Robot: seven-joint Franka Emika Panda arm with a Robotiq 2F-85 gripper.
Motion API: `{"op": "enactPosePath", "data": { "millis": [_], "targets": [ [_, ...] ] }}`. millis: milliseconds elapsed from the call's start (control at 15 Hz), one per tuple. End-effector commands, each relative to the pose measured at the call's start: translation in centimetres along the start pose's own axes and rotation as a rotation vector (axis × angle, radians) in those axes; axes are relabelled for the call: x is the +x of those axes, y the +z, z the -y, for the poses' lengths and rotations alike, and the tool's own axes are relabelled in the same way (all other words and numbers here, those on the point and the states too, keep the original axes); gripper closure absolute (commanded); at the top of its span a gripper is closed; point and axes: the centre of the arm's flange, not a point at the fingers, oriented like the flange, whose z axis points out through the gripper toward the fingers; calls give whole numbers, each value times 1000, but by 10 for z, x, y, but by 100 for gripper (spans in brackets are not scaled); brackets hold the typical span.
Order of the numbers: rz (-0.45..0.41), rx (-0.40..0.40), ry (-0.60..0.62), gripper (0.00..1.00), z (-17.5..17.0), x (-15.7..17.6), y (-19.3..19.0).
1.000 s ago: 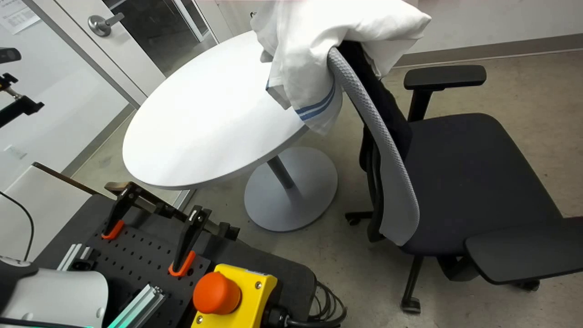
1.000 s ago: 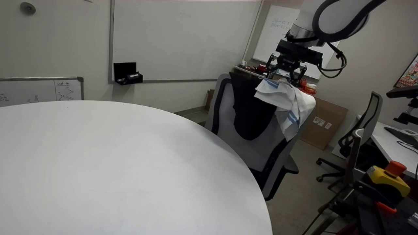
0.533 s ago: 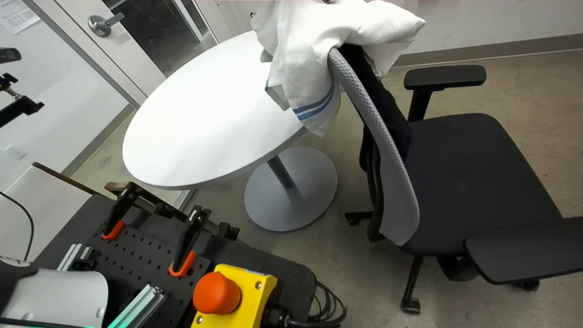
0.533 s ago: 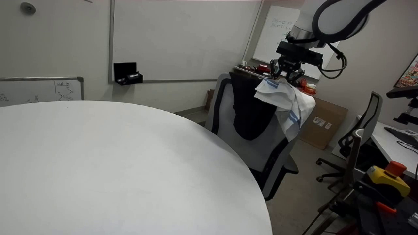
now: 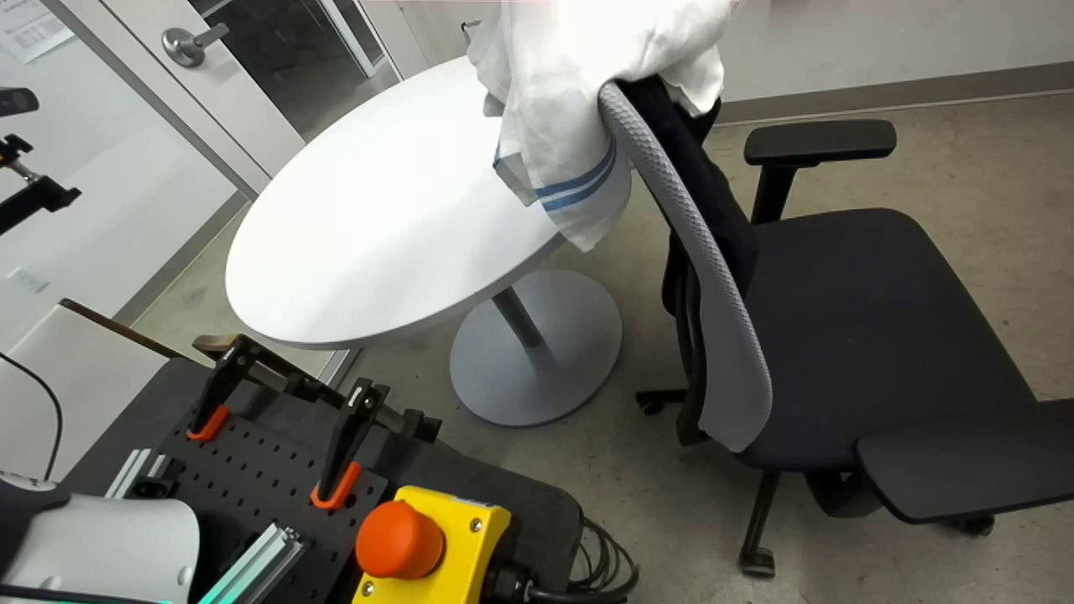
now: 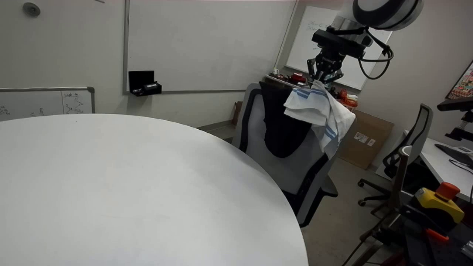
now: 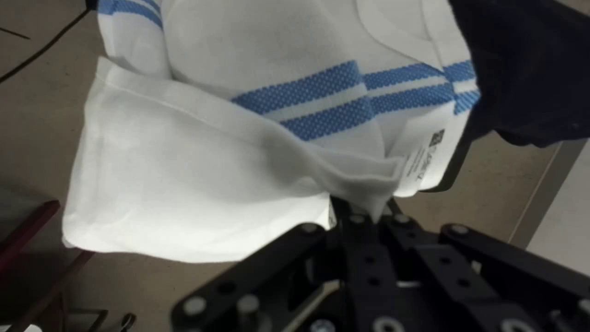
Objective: Move the black t-shirt from the backrest of the chair to the table
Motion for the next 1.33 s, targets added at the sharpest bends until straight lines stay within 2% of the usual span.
{"op": "enactPosePath", "data": {
  "millis": [0,200,333,533,733,933,1133,1267],
  "targets": [
    [49,87,63,99,12,13,-55],
    [77,165,98,99,18,20,-95],
    [102,218,60,99,17,12,-125],
    [148,294,-80,99,17,-21,-169],
    [207,325,-231,99,15,-68,-202],
    [265,311,-393,99,9,-119,-216],
    [308,276,-548,99,3,-161,-212],
    [308,307,-653,99,1,-189,-202]
  ]
}}
